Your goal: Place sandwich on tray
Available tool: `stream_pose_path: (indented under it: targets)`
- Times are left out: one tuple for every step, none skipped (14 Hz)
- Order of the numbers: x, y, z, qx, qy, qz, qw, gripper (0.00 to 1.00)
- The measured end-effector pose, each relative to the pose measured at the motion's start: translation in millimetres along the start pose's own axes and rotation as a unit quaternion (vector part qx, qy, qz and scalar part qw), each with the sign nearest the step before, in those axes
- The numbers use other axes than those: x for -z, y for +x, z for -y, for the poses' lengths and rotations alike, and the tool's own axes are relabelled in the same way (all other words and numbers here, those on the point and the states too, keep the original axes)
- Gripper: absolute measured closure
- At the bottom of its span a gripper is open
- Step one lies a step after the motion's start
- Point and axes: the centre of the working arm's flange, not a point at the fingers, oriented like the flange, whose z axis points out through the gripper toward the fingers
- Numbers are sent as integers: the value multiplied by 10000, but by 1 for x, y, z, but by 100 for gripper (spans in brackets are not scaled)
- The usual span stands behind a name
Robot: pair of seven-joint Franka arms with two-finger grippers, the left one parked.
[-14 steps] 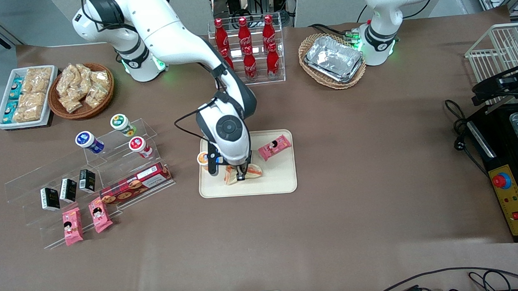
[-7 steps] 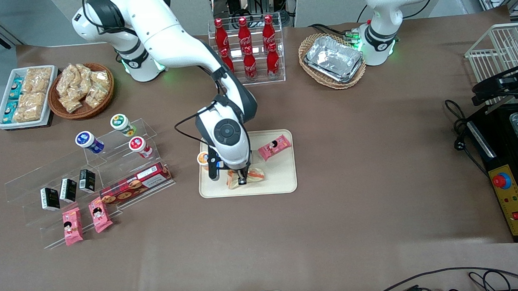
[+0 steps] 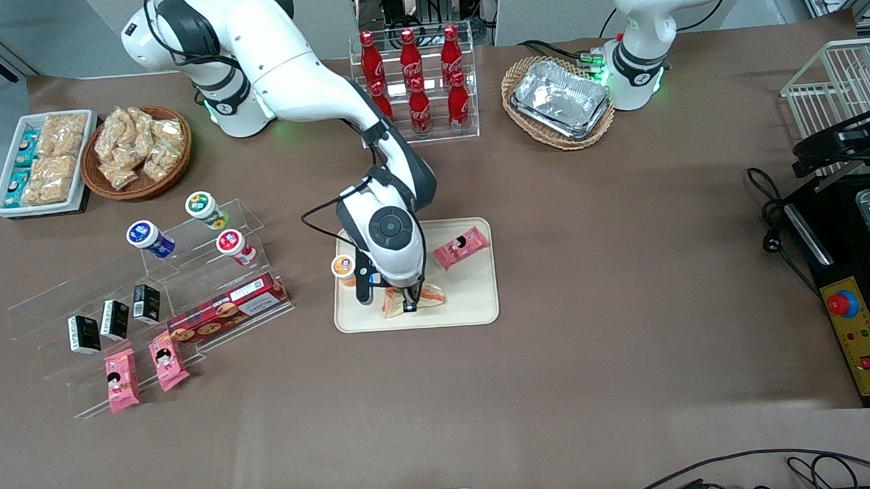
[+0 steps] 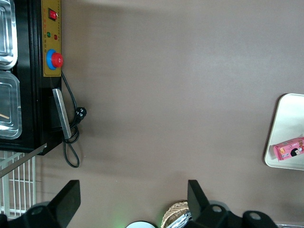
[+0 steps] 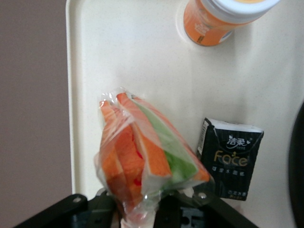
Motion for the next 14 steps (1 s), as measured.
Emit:
stream_pose_path:
  targets:
    - [0,2,2,-25,8,-5,10000,69]
    - [0,5,4,-53,16,-16,10000,60]
    - [0,9,7,-76,25,-34,10000,50]
    - [0,13,10,-98,31,-47,9999,41]
    - [0,15,12,-107,39,-59,9999,33]
    - [0,18,14,-114,56,-79,9999,25]
    - [2,21,17,-139,88,-91,9998,25]
    - [5,24,21,-169,130,-100,9997,21]
    - [9,27,25,-193,169,-100,9996,12]
    - [15,29,28,-214,176,-107,9996,4]
    - [23,32,30,-237,140,-129,9995,0]
    - [34,35,31,-263,73,-160,9995,0]
    - [47,39,32,-304,-18,-187,9994,0]
    - [64,46,35,-366,-85,-178,9991,0]
